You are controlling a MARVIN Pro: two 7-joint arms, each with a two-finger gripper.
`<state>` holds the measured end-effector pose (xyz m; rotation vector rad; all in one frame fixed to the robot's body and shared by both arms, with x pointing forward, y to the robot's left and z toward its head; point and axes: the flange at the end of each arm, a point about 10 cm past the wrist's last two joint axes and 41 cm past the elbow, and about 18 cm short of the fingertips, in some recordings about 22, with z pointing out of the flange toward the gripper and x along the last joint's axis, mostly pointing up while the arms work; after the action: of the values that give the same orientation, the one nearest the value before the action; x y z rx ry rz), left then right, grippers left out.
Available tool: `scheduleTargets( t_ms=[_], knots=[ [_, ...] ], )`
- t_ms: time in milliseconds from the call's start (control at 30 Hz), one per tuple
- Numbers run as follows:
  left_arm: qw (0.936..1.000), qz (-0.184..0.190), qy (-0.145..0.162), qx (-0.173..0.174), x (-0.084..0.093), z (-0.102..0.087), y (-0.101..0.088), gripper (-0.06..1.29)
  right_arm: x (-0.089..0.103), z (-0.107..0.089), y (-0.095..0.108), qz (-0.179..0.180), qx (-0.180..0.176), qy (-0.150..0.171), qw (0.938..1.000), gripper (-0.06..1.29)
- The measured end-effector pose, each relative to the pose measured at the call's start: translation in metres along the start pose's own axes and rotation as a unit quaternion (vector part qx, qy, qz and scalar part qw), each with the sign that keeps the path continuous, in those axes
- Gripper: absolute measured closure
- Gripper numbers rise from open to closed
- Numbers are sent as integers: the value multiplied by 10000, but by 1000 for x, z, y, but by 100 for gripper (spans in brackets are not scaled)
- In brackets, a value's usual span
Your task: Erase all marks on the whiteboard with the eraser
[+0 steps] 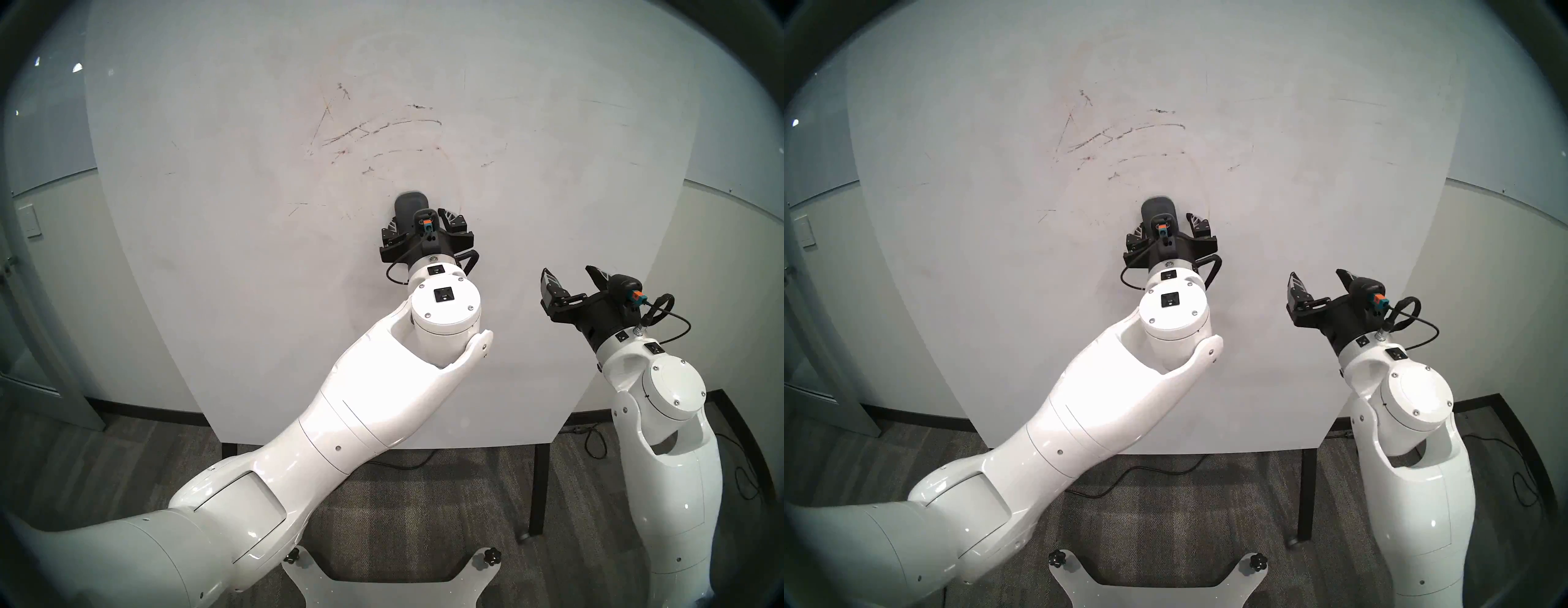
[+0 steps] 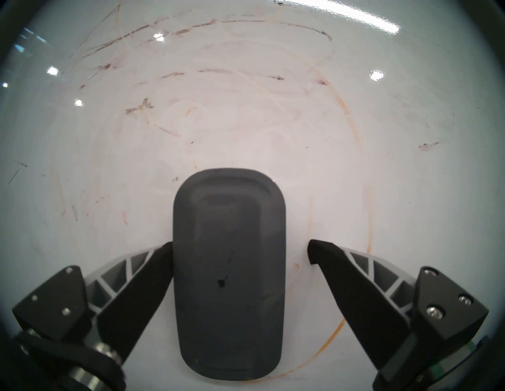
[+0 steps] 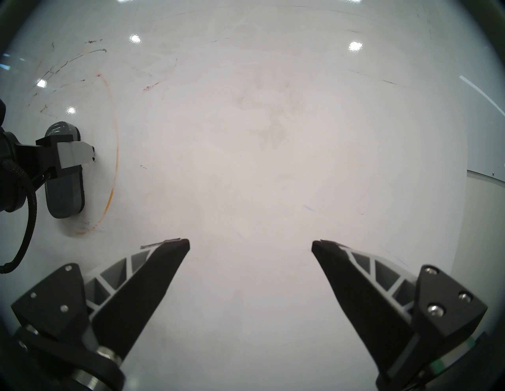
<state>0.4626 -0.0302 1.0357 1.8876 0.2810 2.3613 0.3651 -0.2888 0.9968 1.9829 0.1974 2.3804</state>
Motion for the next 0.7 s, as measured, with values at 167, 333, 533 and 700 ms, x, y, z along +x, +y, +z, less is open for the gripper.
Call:
scheduleTargets(
  t_ms=[167,333,533,700],
  knots=[
    [10000,0,-41,-11,0,-1,-2,7,0,0,0,0,0,0,10000,1],
    [9999,44,-105,-15,-4,-3,-6,7,0,0,0,0,0,0,10000,1],
    [9999,70,-128,-28,-6,-4,-10,7,0,0,0,0,0,0,10000,1],
    [9999,68,-106,-44,-7,-3,-12,7,0,0,0,0,0,0,10000,1]
  ],
)
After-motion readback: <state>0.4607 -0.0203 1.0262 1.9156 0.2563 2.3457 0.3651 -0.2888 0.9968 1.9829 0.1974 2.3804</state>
